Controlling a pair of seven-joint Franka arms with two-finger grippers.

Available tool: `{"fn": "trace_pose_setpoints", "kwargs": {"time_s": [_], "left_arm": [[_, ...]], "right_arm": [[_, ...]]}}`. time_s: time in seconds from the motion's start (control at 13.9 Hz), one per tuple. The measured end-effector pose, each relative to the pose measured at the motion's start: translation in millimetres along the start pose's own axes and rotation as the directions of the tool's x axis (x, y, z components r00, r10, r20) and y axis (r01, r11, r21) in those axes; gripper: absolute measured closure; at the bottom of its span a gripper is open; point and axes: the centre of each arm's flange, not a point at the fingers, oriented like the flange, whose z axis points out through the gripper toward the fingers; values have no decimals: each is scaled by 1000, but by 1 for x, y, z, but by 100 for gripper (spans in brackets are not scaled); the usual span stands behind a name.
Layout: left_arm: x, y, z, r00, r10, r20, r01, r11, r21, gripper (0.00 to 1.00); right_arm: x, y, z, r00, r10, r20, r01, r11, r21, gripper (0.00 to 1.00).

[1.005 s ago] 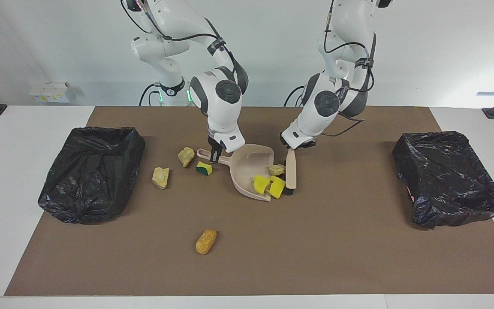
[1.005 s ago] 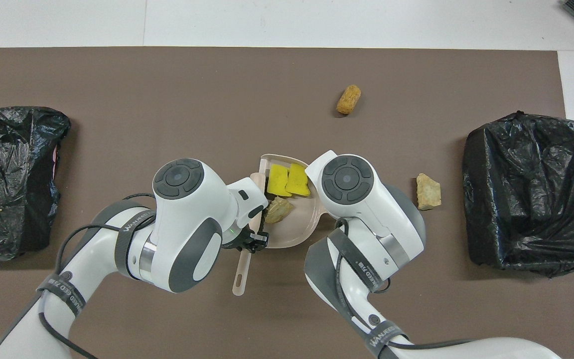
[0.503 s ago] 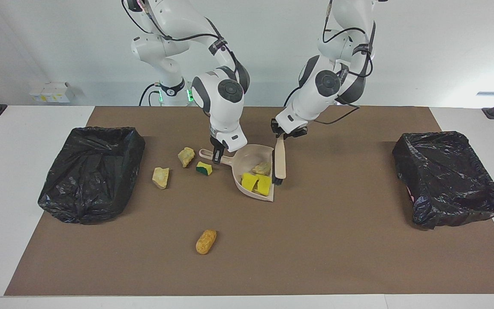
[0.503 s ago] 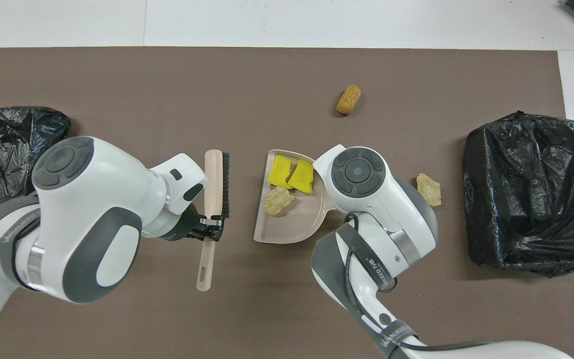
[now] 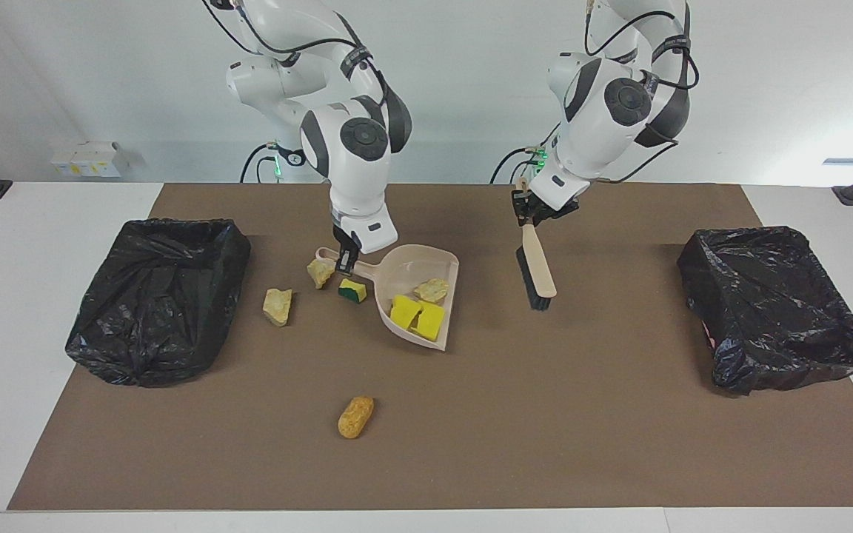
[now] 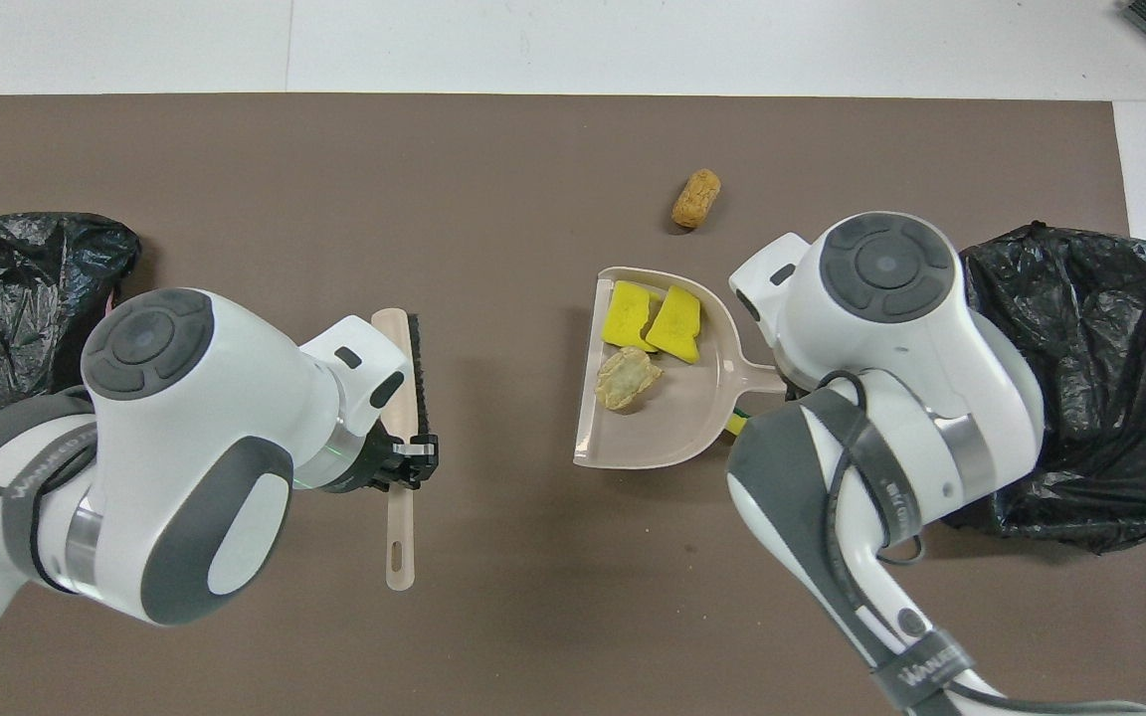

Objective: Sweep and dump trash in bin
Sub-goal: 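Carry the loaded dustpan over the black bag with the right gripper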

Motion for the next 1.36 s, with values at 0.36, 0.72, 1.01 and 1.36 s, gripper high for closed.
{"fn": "trace_pose_setpoints", "kwargs": {"time_s": [0.36,0.72,1.01,1.36], "left_arm": [[-58,67,86,999,48,6,-48,997,58,74],[-88,76,141,998,68,2,-67,994,87,74],[-100,82,150,998,60,2,-60,994,96,74],[-101,83,153,999,53,-1,-52,994,96,69]], "right_arm": [[-106,32,-18,996,-88,-17,88,996,12,69],[-227,55,-16,984,-176,-37,177,984,31,69],[-320,55,-2,975,-219,-40,220,974,46,69],[-407,55,2,975,-196,103,198,980,-10,69]]}}
